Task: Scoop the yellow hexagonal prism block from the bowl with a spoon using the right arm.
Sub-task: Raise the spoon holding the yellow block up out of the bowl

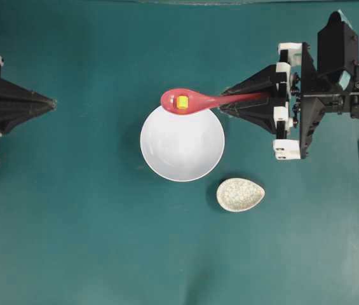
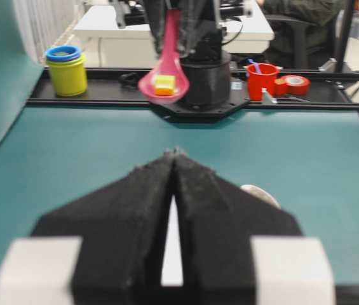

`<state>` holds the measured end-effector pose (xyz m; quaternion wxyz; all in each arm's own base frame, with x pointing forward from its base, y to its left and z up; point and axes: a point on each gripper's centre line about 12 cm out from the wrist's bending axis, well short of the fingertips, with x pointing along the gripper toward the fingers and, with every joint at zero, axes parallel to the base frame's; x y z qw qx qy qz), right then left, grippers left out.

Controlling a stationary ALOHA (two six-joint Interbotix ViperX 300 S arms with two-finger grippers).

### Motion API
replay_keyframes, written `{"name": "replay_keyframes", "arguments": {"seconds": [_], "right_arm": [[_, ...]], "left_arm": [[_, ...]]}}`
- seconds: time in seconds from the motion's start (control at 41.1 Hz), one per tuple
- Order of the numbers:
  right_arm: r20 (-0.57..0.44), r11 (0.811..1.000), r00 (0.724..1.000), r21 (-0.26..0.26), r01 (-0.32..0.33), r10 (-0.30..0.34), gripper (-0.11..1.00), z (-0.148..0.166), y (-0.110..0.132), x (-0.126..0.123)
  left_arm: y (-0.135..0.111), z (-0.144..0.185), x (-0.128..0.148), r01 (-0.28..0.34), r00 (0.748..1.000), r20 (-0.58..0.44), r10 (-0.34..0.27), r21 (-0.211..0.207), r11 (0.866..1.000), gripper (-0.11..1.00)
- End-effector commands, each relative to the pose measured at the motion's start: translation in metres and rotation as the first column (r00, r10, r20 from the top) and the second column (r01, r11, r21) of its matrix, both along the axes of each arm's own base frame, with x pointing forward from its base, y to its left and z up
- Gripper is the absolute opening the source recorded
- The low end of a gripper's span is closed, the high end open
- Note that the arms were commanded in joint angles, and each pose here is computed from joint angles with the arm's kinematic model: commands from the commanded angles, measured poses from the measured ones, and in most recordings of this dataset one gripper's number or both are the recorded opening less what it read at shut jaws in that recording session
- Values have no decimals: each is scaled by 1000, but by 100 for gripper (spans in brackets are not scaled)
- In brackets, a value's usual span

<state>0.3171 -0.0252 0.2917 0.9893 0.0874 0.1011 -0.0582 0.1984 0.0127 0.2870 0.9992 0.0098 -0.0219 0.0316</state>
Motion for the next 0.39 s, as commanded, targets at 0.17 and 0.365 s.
{"name": "replay_keyframes", "arguments": {"seconds": [0.17,0.365], "right_arm": [[50,1000,999,-15,1,0,25,14,0,0],[53,1000,999,-21,-1,2,25,15,0,1]], "left_arm": [[3,4,2,-13,1000,5,13,-9,1000,1],[3,-1,2,-12,999,-38,12,-10,1000,1]]}}
